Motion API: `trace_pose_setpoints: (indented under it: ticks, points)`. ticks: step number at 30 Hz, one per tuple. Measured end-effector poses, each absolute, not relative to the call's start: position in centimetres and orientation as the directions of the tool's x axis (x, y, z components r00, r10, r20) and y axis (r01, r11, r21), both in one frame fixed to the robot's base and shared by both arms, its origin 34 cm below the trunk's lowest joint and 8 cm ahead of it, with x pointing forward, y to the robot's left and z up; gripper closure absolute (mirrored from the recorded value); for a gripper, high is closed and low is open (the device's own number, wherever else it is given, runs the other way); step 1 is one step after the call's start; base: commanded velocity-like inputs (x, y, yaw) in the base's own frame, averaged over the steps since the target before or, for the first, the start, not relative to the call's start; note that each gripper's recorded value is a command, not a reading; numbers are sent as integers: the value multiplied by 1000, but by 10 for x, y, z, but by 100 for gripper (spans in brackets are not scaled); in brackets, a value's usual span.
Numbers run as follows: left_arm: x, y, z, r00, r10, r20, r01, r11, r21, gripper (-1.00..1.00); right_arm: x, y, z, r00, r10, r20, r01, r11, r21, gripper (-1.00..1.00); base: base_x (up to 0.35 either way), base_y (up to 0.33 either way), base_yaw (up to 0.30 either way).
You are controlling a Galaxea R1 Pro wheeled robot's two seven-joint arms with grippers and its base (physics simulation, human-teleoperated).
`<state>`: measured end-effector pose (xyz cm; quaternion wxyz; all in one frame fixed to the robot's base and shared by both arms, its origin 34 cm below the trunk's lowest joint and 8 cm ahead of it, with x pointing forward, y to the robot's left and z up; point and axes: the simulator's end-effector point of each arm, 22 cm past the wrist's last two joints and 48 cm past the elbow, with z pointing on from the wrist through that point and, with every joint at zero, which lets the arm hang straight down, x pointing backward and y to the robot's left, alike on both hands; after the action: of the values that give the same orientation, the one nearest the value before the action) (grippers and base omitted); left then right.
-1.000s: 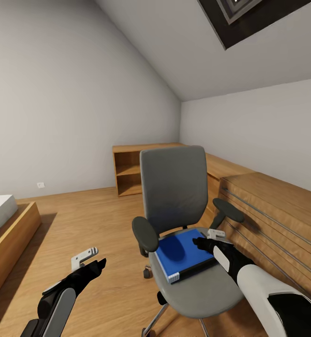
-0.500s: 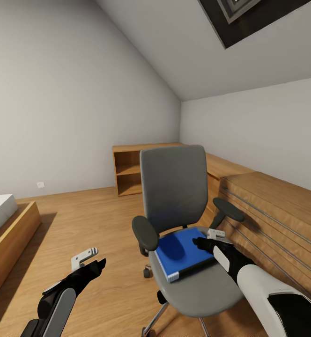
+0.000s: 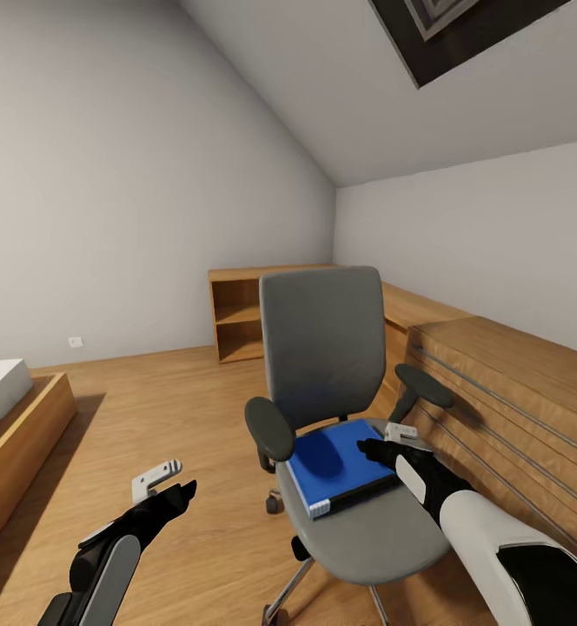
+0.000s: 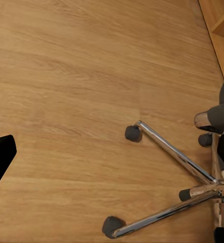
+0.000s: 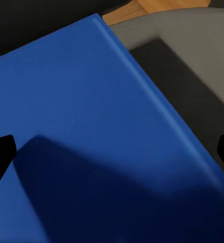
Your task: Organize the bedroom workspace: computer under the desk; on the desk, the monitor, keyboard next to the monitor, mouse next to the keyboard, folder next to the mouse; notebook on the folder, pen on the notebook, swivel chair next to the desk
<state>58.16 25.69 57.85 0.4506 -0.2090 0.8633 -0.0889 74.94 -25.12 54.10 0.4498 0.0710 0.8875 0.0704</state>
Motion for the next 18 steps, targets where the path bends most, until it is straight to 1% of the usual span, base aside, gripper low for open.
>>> trace_pose_setpoints:
  ticks: [14,16,18]
  points:
    - [582,259,578,-506,-439,-742,-281,898,-339,-100,749,-251,541,-584,192,-788,64,979,192,-100,0,0,0]
    - [582,259,578,-507,-439,-742,-281,898,-339,-100,749,-251,541,-584,194,-788,65,979,193,-100,-54,0,0]
    - [582,259,577,-507,-439,-742,-282,898,-339,-100,749,-251,541,-585,195,-787,66,979,194,-100,-180,0,0]
